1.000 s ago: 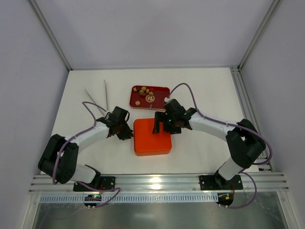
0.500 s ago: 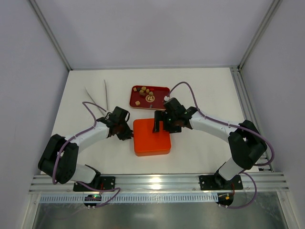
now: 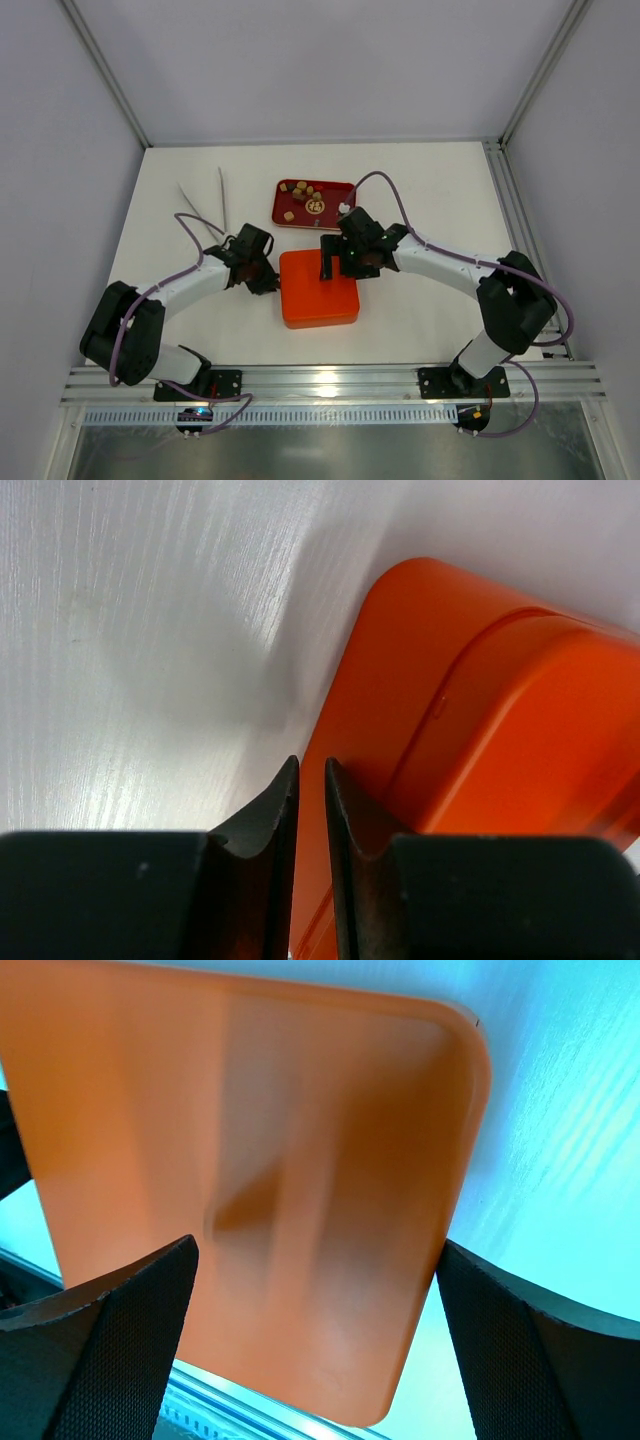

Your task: Pack the chocolate

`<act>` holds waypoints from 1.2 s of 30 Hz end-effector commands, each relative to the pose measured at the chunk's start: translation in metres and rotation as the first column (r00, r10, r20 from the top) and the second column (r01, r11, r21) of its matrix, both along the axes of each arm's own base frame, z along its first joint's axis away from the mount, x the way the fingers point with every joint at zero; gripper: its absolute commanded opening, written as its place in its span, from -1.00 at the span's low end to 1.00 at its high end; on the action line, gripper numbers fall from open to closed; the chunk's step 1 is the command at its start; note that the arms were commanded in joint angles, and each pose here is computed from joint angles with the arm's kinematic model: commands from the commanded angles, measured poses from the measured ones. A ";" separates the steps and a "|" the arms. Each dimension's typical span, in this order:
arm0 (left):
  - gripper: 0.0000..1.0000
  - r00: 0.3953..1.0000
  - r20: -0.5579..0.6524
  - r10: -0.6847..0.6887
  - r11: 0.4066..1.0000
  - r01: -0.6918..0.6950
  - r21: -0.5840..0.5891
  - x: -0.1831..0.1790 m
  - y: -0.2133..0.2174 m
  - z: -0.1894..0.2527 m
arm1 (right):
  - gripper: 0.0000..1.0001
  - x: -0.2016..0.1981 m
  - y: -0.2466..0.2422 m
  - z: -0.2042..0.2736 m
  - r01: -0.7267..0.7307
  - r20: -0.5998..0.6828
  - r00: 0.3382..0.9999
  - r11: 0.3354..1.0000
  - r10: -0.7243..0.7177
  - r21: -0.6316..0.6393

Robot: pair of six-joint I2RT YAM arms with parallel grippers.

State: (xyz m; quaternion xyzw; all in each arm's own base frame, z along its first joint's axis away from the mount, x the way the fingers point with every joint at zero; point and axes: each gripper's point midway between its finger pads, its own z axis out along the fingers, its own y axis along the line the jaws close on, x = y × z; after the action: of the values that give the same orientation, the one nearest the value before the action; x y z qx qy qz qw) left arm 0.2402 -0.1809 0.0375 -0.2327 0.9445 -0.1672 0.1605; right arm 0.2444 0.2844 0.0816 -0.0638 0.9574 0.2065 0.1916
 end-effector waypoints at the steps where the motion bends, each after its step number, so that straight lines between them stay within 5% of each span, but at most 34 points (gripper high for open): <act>1: -0.68 0.995 0.092 -0.037 0.983 0.053 -0.175 0.019 -0.045 0.039 | 1.00 0.005 0.053 0.035 -0.092 0.079 0.994 0.981 0.080 0.171; 23: -0.85 0.995 0.090 -0.051 0.986 0.064 -0.154 0.013 -0.041 0.030 | 1.00 0.000 0.022 -0.034 -0.043 0.038 0.998 0.998 0.044 -0.046; 36: -0.62 0.992 0.118 -0.035 0.992 0.049 -0.118 0.009 -0.019 0.032 | 0.99 0.003 0.016 -0.043 -0.024 0.045 0.999 0.997 0.028 -0.079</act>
State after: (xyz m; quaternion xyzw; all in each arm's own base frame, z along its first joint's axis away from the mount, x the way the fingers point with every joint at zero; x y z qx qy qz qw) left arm 0.2351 -0.1735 0.0397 -0.2273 0.9447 -0.1607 0.1734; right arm 0.2656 0.2945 0.0675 -0.0650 0.9519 0.1821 0.2376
